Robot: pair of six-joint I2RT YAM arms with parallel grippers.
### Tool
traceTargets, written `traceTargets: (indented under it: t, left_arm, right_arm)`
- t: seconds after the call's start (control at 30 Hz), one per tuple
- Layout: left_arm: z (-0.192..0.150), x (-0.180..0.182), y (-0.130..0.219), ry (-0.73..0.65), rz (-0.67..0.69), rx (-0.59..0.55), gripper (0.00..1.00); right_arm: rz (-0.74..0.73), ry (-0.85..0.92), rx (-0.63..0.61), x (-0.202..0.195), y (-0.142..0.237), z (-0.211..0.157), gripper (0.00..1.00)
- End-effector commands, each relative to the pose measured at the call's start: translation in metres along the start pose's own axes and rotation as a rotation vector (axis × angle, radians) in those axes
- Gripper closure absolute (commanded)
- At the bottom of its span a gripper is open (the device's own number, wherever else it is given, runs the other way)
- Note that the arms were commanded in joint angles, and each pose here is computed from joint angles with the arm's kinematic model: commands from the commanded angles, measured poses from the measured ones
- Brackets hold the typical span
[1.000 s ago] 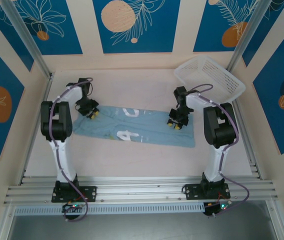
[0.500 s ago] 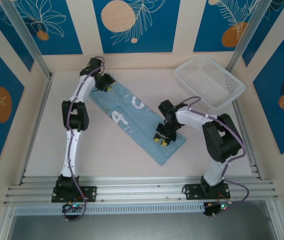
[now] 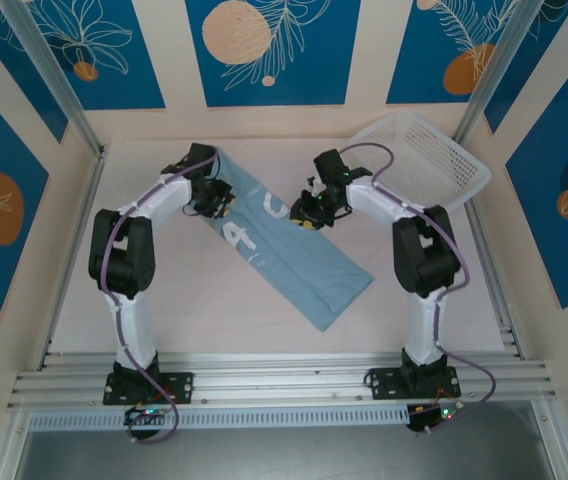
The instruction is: Fold and stack the t-shirts
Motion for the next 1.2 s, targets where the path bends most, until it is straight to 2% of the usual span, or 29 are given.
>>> traceTargets:
  t: [0.0,0.17,0.37,0.57,0.7,0.87,1.0,1.17]
  left_arm:
    - [0.024,0.018,-0.021,0.176,0.059,-0.077,0.81]
    - [0.034,0.016,-0.053,0.183,0.126,-0.026,0.82]
    - [0.029,0.007,-0.088,0.109,0.185,0.084,0.84]
    - [0.015,-0.024,-0.122,0.002,0.154,0.205,0.84]
    - [-0.003,-0.049,-0.138,-0.062,0.106,0.262,0.84]
    - [-0.023,-0.052,-0.144,-0.093,0.099,0.293,0.84]
    - [-0.032,-0.044,-0.127,-0.128,0.167,0.261,0.84]
    - [-0.030,-0.056,-0.123,-0.180,0.088,0.239,0.81]
  right_arm:
    - [0.038,0.040,0.055,0.003,-0.018,0.010,0.70]
    - [-0.037,-0.037,0.108,-0.015,-0.041,0.012,0.71]
    - [-0.128,-0.197,0.129,-0.045,-0.033,-0.002,0.71]
    - [-0.134,-0.407,0.125,-0.066,-0.018,-0.026,0.72]
    - [-0.187,-0.545,0.140,-0.075,-0.011,-0.055,0.71]
    - [-0.218,-0.630,0.187,-0.069,-0.011,-0.088,0.71]
    - [-0.269,-0.625,0.206,-0.059,-0.009,-0.111,0.71]
    - [-0.240,-0.621,0.199,-0.054,-0.015,-0.119,0.71]
Point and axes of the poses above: each hand's point on the last joint's axis, 136 mm out from that joint toward the fingers, its own y axis back along the fingers, its own x axis along the line the jaws close on, z = x × y, the point moved 5 cm from there along y, back along the fingers, and after that the axes turned 7 degrees about y, right-handed, at the moved point
